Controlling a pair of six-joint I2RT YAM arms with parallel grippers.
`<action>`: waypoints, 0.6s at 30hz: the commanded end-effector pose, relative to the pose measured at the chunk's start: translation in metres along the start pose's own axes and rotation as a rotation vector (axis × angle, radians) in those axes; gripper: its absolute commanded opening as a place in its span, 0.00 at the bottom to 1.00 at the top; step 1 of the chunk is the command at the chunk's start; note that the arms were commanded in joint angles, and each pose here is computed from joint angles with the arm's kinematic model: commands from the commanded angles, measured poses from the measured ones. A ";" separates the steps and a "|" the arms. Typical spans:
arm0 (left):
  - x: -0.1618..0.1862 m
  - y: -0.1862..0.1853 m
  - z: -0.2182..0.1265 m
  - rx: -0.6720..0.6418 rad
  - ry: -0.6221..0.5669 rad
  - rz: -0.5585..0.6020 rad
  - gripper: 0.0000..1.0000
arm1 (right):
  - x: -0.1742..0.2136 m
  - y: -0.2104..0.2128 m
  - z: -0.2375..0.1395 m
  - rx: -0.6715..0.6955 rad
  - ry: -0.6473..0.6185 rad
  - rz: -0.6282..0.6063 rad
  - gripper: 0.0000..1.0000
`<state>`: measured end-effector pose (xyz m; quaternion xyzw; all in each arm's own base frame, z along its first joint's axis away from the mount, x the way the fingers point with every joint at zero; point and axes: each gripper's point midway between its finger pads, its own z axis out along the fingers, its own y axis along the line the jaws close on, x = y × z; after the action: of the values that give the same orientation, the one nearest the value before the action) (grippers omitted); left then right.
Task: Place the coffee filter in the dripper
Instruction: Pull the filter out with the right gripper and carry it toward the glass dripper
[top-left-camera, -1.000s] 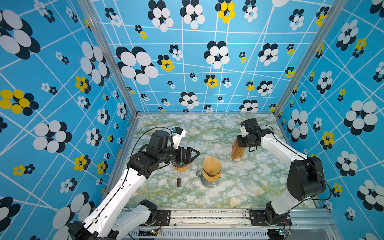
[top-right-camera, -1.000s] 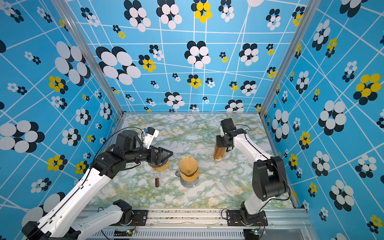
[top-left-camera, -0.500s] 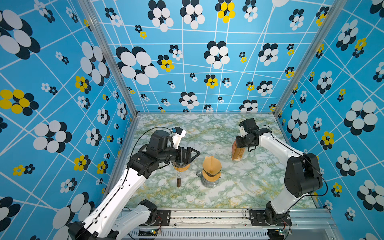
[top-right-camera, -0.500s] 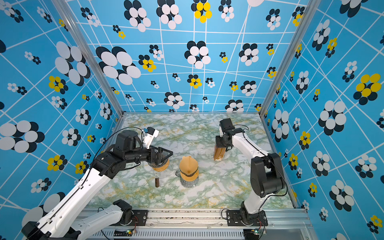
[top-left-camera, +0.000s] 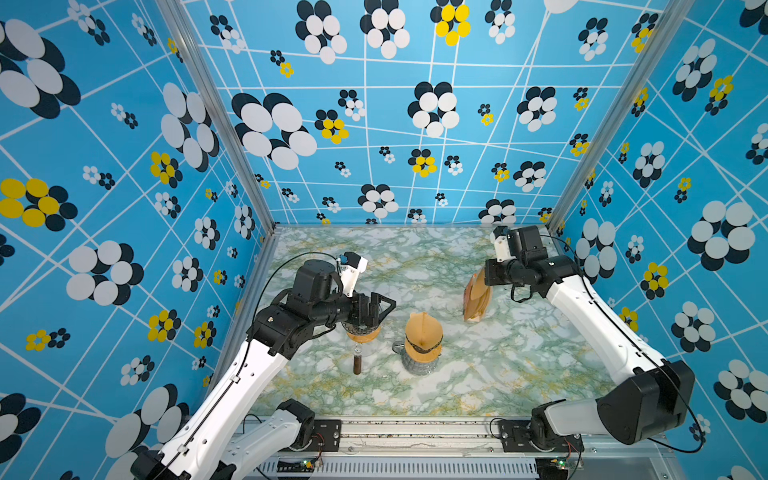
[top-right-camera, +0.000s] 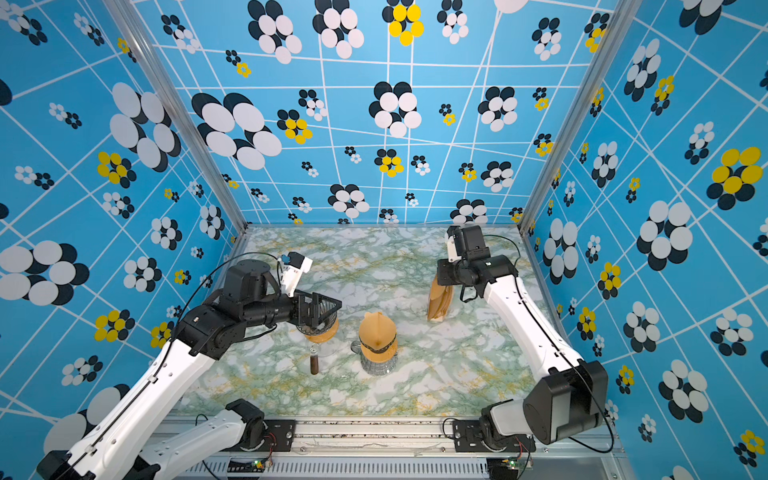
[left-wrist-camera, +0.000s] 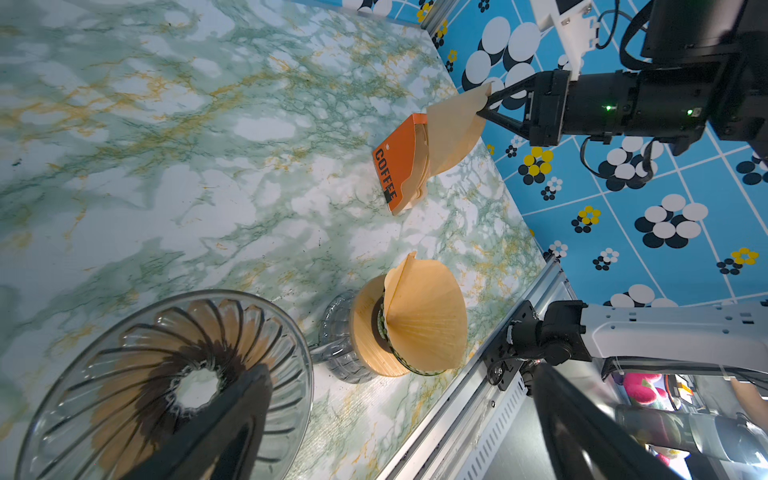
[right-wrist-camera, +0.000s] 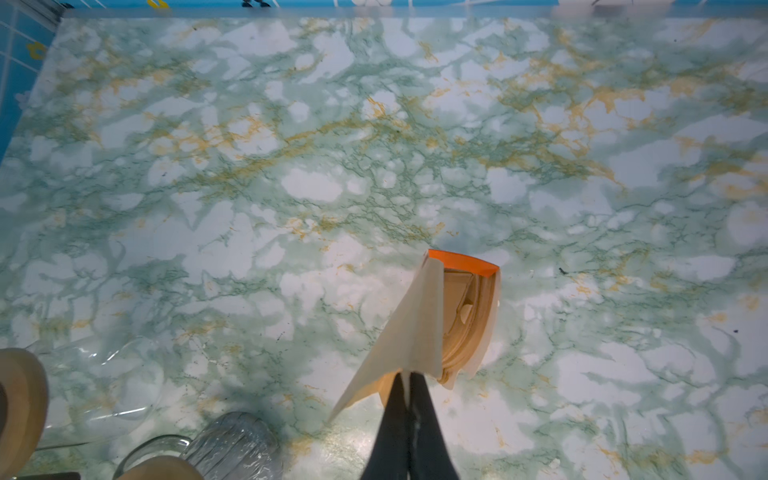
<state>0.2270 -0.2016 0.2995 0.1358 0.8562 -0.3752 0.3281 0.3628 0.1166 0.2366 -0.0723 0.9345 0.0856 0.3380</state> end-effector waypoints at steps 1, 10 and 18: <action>-0.007 -0.002 -0.020 -0.051 -0.033 0.052 0.99 | -0.004 0.025 -0.028 -0.061 0.003 -0.056 0.03; -0.008 0.005 -0.057 -0.155 -0.070 0.097 0.99 | -0.025 0.122 -0.085 -0.333 -0.018 -0.207 0.03; -0.001 0.015 -0.087 -0.242 -0.097 0.090 0.99 | -0.012 0.206 -0.114 -0.667 0.069 -0.306 0.04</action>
<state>0.2025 -0.1400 0.3361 0.1179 0.8632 -0.2838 0.4005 0.2870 0.2733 0.3572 -0.2805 0.8564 0.2849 0.3266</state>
